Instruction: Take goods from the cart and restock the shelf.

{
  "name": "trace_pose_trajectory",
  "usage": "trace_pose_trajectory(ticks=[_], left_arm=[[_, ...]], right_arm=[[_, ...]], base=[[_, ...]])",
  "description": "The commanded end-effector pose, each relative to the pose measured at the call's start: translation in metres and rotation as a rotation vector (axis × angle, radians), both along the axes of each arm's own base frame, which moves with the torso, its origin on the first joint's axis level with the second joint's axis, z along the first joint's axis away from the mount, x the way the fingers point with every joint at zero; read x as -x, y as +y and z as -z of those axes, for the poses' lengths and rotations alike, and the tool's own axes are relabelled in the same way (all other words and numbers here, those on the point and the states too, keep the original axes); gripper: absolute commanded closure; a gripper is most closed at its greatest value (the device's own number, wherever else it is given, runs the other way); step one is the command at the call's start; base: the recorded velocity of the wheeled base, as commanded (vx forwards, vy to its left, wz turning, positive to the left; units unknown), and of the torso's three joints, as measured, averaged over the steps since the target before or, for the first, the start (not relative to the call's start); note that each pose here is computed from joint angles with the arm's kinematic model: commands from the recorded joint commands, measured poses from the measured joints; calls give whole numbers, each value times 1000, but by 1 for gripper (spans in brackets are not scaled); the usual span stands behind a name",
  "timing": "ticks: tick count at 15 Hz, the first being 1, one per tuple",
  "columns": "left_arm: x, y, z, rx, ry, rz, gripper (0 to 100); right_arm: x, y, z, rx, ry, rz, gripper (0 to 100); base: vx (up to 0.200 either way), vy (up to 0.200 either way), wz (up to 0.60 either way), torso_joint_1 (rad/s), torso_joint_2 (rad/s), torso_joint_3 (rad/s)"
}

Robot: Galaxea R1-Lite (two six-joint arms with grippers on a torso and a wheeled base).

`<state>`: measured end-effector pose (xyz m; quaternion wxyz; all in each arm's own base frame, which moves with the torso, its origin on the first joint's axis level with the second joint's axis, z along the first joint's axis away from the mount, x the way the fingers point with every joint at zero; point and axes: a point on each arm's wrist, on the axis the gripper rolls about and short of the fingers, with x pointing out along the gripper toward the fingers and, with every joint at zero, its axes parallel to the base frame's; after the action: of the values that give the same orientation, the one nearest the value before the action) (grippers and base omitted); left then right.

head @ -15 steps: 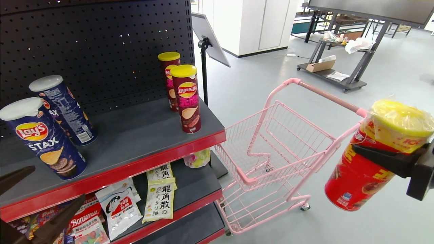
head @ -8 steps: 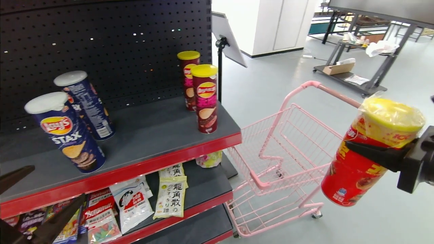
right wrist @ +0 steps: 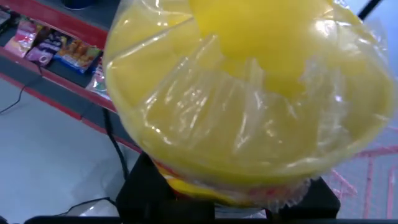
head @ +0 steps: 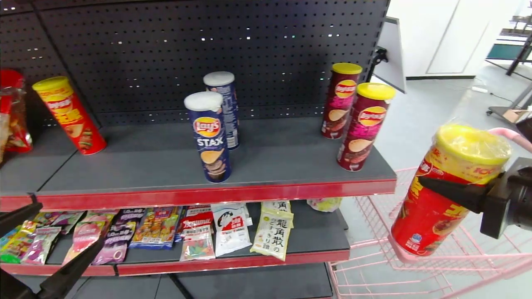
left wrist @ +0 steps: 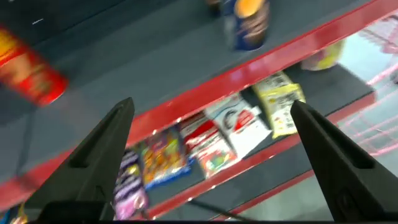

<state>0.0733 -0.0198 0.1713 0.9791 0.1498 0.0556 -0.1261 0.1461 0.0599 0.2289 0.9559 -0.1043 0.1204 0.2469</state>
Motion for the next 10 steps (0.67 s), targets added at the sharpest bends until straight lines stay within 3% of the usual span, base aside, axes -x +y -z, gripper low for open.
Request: trace_pose_trajectory(ticks=[1, 3, 5, 10], left_arm=[[0, 0, 0, -1, 1, -1, 0], [0, 0, 0, 0, 2, -1, 0], [0, 0, 1, 0, 3, -1, 0], [0, 0, 0, 0, 2, -1, 0]], right_arm=[[0, -1, 3, 9, 7, 0, 100], [4, -1, 4, -11, 11, -41, 100], [12, -1, 2, -76, 20, -203, 100], [21, -4, 6, -68, -13, -209, 100]], base=[[0, 0, 0, 0, 0, 0], [0, 0, 0, 0, 0, 0], [0, 200, 0, 0, 0, 7], [0, 200, 0, 5, -1, 1]])
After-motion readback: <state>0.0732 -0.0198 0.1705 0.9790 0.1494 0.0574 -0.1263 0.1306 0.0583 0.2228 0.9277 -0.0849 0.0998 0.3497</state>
